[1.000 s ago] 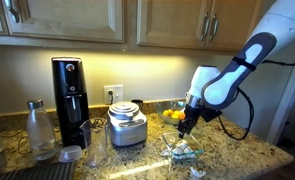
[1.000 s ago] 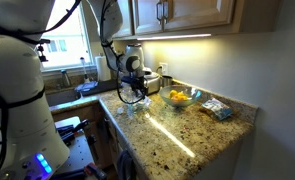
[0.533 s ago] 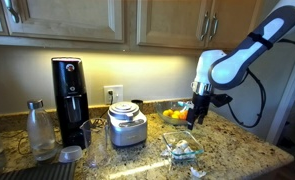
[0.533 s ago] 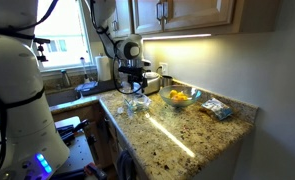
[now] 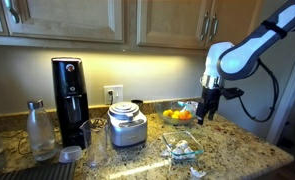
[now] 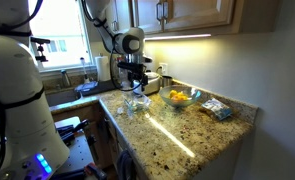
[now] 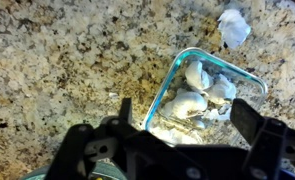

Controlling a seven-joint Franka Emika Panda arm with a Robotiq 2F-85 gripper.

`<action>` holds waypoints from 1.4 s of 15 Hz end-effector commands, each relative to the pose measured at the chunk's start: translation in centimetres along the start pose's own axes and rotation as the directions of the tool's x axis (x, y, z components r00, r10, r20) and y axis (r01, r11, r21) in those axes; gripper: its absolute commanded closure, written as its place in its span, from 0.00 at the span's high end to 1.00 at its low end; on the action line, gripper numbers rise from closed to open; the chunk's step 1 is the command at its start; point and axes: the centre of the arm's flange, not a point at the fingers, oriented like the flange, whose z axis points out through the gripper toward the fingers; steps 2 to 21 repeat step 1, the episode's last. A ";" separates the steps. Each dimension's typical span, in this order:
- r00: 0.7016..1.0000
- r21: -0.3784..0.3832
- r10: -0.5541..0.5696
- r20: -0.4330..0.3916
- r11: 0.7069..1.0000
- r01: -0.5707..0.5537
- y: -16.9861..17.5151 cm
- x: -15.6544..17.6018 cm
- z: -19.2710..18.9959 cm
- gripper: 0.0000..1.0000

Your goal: Put the garlic cloves inside the glass bowl

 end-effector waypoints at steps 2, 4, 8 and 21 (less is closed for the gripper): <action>1.000 0.000 0.000 0.001 1.000 0.000 0.0 -0.1 0.0 1.00; 1.000 0.000 0.000 0.001 1.000 0.000 0.0 -0.1 0.0 1.00; 1.000 0.000 0.000 0.001 1.000 0.000 0.0 -0.1 0.0 1.00; 1.000 0.000 0.000 0.001 1.000 0.000 0.0 -0.1 0.0 1.00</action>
